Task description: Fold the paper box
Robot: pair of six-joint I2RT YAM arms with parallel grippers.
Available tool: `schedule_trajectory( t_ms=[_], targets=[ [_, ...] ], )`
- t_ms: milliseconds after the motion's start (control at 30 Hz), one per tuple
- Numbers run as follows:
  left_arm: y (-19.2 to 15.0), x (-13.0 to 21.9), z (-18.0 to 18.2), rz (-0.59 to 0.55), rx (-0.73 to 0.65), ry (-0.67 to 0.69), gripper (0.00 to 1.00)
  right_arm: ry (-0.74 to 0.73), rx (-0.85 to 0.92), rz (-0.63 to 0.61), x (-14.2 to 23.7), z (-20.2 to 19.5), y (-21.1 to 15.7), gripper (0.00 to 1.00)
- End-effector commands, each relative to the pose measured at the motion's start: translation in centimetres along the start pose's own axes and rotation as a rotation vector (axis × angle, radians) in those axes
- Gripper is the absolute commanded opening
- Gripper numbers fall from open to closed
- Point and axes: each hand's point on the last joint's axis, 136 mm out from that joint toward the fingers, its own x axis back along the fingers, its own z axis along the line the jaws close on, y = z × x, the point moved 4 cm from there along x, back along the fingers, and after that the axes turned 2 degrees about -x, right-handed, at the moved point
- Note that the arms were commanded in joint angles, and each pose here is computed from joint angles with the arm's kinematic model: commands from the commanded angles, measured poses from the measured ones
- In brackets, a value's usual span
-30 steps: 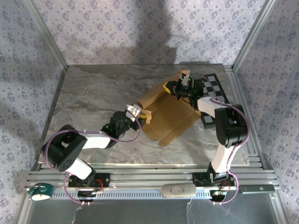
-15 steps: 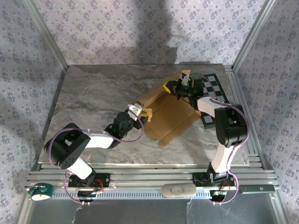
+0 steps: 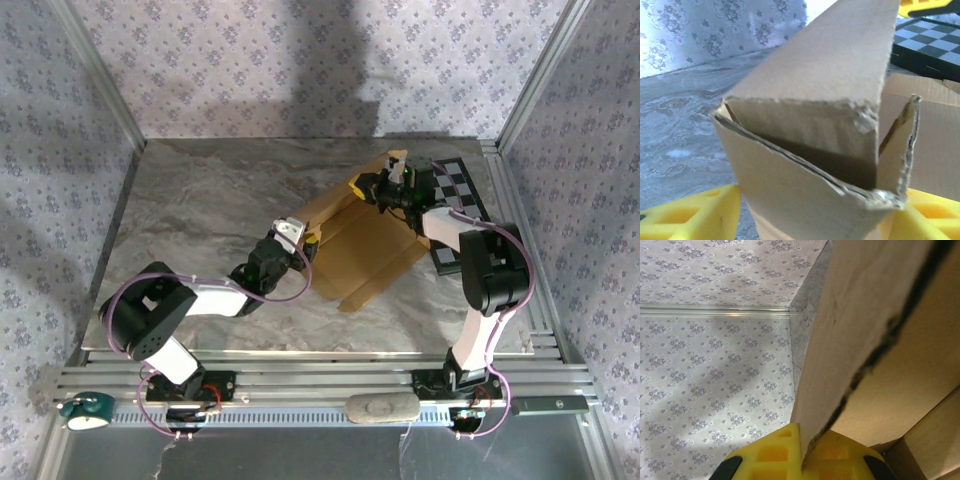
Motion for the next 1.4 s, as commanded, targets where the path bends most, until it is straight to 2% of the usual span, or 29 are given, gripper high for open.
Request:
schedule_trajectory(
  t_ms=[0, 233, 367, 600, 967, 1133, 1167, 1233, 1367],
  targets=[
    [1.7, -0.6, 0.5, -0.054, 0.049, 0.093, 0.68, -0.02, -0.014, 0.027, -0.1, -0.8, -1.0, 0.0],
    [2.0, -1.7, 0.0, -0.052, 0.057, 0.197, 0.56, -0.013, -0.012, 0.011, -0.3, -0.9, -1.4, 0.0],
    [1.9, -1.7, 0.6, -0.043, 0.073, 0.304, 0.44, -0.006, -0.024, -0.005, -0.1, -1.3, -1.5, 0.0],
    [1.2, -1.3, 1.4, -0.04, 0.116, 0.382, 0.36, -0.008, -0.026, -0.023, 0.3, -1.6, -1.8, 0.0],
    [0.9, -1.4, 2.9, 0.003, 0.125, 0.569, 0.0, -0.018, -0.043, -0.045, 0.0, -2.4, -3.5, 0.0],
    [0.6, -1.4, 3.0, 0.016, 0.116, 0.588, 0.0, -0.043, -0.044, -0.067, 0.2, -2.2, -3.8, 0.0],
    [0.4, -1.4, 3.0, 0.021, 0.117, 0.586, 0.02, -0.047, -0.046, -0.068, 0.2, -2.2, -3.9, 0.0],
    [-0.1, -1.6, 2.9, 0.032, 0.114, 0.572, 0.17, -0.048, -0.048, -0.067, 0.2, -2.1, -3.8, 0.0],
    [-1.0, -1.9, 2.7, 0.058, 0.101, 0.565, 0.19, -0.05, -0.051, -0.064, 0.1, -2.2, -3.8, 0.0]
  ],
)
